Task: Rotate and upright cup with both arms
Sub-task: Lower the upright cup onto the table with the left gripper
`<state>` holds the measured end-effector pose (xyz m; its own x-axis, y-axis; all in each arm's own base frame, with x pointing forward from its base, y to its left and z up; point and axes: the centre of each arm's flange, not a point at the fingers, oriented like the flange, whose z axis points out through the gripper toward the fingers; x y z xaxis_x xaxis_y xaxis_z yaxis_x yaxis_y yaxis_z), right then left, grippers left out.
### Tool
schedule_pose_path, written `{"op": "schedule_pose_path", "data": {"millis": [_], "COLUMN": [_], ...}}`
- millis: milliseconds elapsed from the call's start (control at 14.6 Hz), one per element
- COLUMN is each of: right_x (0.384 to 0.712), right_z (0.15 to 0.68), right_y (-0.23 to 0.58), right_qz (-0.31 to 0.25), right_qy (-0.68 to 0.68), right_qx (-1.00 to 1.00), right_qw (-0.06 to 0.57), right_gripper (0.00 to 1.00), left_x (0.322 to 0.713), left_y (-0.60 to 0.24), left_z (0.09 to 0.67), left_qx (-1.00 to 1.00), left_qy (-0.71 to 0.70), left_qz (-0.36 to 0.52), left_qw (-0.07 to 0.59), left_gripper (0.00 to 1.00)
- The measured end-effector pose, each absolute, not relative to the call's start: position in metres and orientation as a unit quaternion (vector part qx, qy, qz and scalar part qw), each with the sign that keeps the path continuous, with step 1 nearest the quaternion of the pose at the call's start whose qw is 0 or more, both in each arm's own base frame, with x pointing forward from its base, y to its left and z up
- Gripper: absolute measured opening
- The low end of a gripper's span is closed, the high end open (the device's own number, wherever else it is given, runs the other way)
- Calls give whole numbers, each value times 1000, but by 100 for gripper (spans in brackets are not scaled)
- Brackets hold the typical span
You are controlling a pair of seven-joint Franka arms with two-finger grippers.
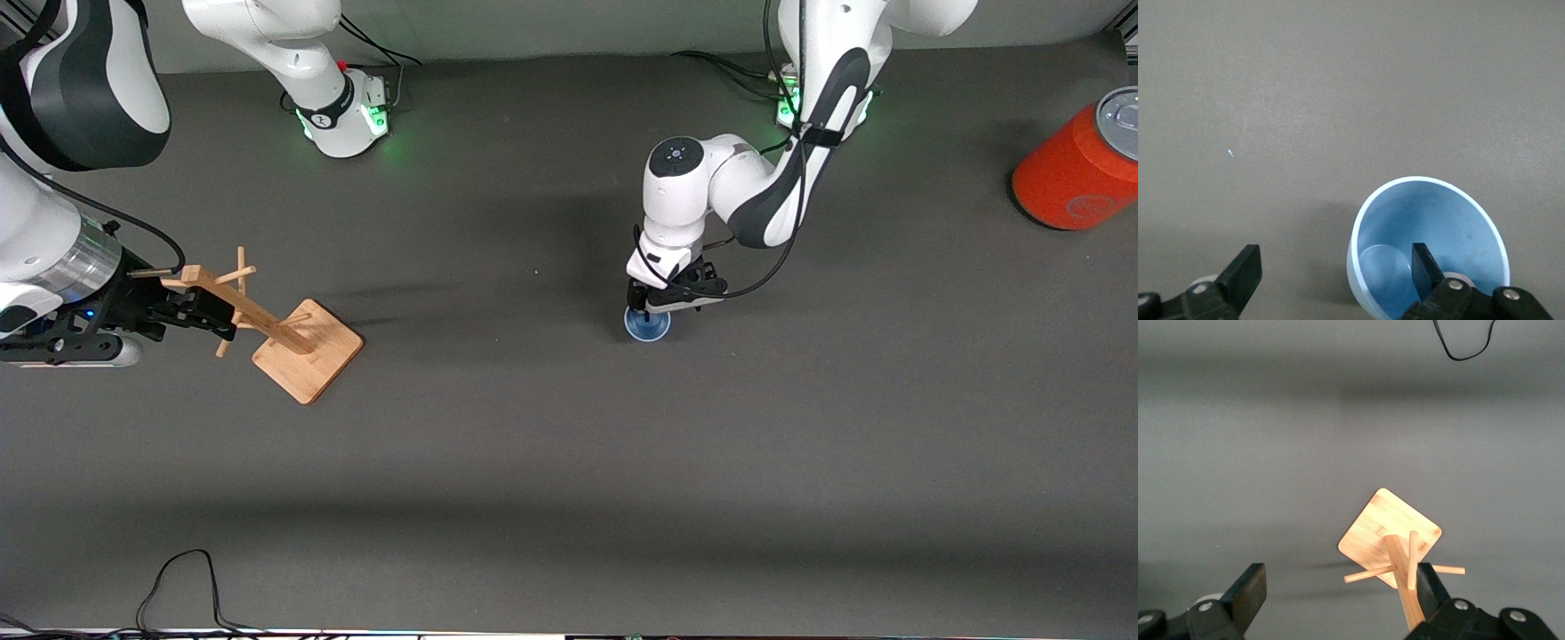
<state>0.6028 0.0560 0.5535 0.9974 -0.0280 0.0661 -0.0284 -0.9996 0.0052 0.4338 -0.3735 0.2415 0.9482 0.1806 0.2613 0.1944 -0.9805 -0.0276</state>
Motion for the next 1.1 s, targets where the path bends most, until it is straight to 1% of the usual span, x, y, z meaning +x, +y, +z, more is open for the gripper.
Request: {"op": "schedule_pose_path", "data": {"millis": [274,685,960,1097], "right_x": [603,603,602,602], "right_z": [553,553,554,554], "right_y": [57,57,57,57], "right_qz": [33,33,33,33], "right_qy": [-13,-13,-13,-13], "right_qx": [999,999,999,999], "right_qw": [3,3,3,3], "right_gripper": [100,100,100,100], "left_x": [428,405,405,407], "left_y": [-375,-390,-387,-384], "left_z": [242,240,244,261], "left_qx": [-987,-988,-987,-990], "left_qy": [-96,-81,-83,-80], "left_qz": [-124,-114,-111,-90], "left_qw": [43,65,76,79], "left_gripper": [100,100,100,100]}}
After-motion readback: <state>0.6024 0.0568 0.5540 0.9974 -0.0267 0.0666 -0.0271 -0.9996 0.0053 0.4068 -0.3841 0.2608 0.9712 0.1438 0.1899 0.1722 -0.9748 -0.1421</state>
